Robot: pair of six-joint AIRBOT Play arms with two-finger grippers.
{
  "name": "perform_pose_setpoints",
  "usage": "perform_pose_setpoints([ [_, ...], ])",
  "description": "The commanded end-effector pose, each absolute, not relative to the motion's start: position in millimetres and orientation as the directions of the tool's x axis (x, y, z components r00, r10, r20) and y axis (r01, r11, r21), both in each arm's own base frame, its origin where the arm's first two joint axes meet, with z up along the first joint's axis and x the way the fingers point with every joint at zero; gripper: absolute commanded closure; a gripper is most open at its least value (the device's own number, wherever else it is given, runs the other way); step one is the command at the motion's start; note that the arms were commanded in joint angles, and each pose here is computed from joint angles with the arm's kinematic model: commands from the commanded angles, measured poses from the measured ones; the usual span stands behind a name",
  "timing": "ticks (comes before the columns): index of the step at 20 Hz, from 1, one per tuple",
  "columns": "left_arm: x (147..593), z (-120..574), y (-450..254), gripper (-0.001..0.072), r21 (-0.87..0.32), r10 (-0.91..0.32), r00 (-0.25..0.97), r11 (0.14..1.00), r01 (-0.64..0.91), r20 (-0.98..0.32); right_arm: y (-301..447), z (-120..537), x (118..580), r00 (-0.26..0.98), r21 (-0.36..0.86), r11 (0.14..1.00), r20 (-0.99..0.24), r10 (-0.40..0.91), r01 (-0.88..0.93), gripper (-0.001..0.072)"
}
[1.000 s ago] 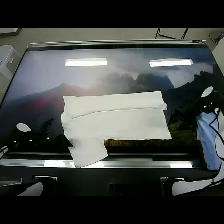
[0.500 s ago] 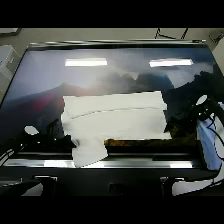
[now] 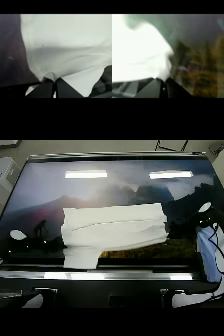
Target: Fold the clothes and pants, and hang the long-sleeved shirts on hangers.
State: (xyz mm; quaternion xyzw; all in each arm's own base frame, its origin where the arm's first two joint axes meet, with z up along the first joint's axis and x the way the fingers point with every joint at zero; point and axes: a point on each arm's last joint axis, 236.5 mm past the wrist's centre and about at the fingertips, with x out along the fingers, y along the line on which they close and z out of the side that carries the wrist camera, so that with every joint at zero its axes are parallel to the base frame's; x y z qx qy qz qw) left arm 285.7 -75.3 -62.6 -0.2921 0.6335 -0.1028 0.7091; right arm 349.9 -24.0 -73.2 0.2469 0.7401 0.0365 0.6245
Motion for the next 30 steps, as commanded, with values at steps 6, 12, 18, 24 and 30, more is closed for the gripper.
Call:
perform_pose_setpoints([
  [6, 462, -9, -55, 0.0685, -0.560, -0.484, 0.366, 0.817, -0.134, -0.794, -27, -40, 501, 0.232, 0.367, 0.876, -0.924, 0.304, 0.312, 0.0679],
  [12, 518, -56, -67, 0.0685, -0.582, -0.519, 0.293, 0.789, -0.198, -0.803, -9, -69, 554, 0.355, 0.523, 0.770, -0.843, 0.405, 0.364, 0.0678],
  [18, 499, -62, -61, 0.0176, -0.587, -0.557, 0.192, 0.785, -0.198, -0.808, -26, -62, 533, 0.298, 0.507, 0.794, -0.857, 0.421, 0.335, 0.0103],
  [24, 501, 6, -50, 0.0178, -0.588, -0.542, 0.292, 0.803, -0.099, -0.788, -28, -84, 503, 0.174, 0.558, 0.740, -0.827, 0.535, 0.375, -0.0008],
  [30, 493, 37, -99, 0.0181, -0.582, -0.563, 0.293, 0.813, 0.026, -0.773, 35, -101, 511, 0.129, 0.613, 0.701, -0.779, 0.614, 0.365, 0.0217],
])
